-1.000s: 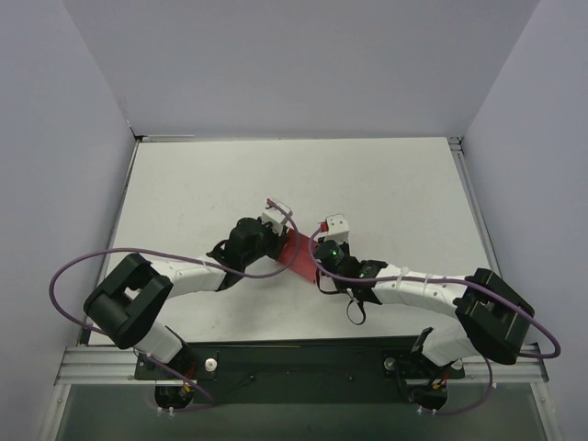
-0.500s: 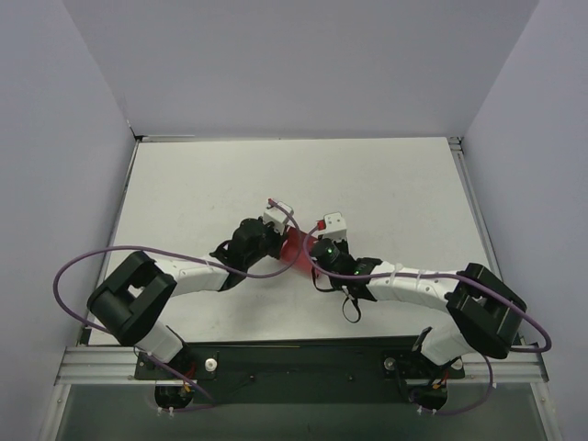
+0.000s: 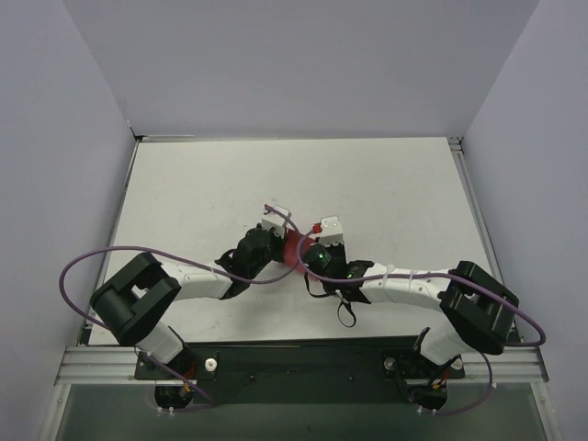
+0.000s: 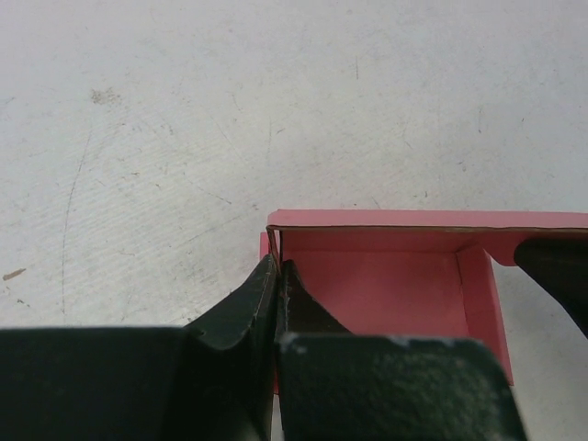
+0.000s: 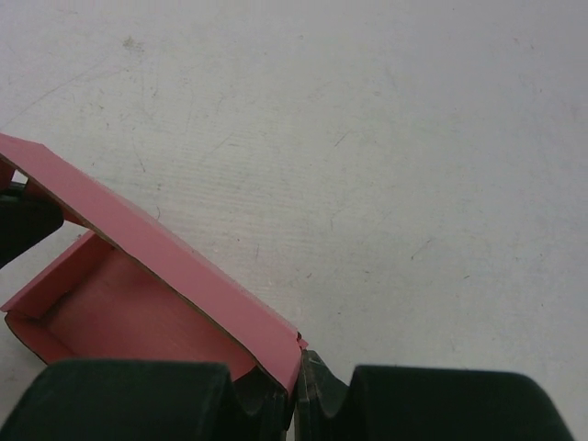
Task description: Fold the paper box
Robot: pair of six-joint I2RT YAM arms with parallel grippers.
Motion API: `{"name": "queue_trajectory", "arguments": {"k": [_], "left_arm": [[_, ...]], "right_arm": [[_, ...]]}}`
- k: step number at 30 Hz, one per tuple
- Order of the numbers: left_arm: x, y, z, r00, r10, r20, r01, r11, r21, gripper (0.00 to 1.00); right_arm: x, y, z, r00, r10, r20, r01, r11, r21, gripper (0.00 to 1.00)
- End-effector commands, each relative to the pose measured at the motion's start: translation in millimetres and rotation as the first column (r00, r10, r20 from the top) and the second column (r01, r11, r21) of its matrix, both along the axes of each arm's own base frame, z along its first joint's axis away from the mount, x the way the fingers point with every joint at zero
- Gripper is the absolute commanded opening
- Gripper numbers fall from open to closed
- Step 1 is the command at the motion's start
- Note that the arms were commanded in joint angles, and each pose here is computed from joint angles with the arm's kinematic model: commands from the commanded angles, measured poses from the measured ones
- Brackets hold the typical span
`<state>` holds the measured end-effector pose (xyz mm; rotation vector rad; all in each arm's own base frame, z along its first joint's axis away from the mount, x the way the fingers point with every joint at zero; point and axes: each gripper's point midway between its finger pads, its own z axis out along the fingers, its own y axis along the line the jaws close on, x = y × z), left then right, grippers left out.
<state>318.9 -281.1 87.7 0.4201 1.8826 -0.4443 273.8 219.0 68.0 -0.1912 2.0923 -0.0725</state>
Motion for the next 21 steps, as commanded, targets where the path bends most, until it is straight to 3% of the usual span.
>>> {"name": "queue_trajectory", "arguments": {"k": [1, 11, 21], "left_arm": [[-24, -22, -4, 0.997, -0.055, -0.046, 0.05, 0.993, -0.105, 0.0], [-41, -17, -16, 0.996, -0.019, -0.083, 0.009, 0.992, -0.128, 0.0], [-51, -9, -23, 0.995, 0.018, -0.102, -0.032, 0.991, -0.133, 0.0]], "right_arm": [[7, 27, 21, 0.996, -0.063, 0.058, 0.051, 0.982, 0.182, 0.04], [5, 33, 16, 0.99, -0.13, 0.046, 0.11, 0.947, 0.301, 0.04], [-11, 29, -4, 0.988, -0.153, 0.025, 0.139, 0.945, 0.297, 0.04]]}}
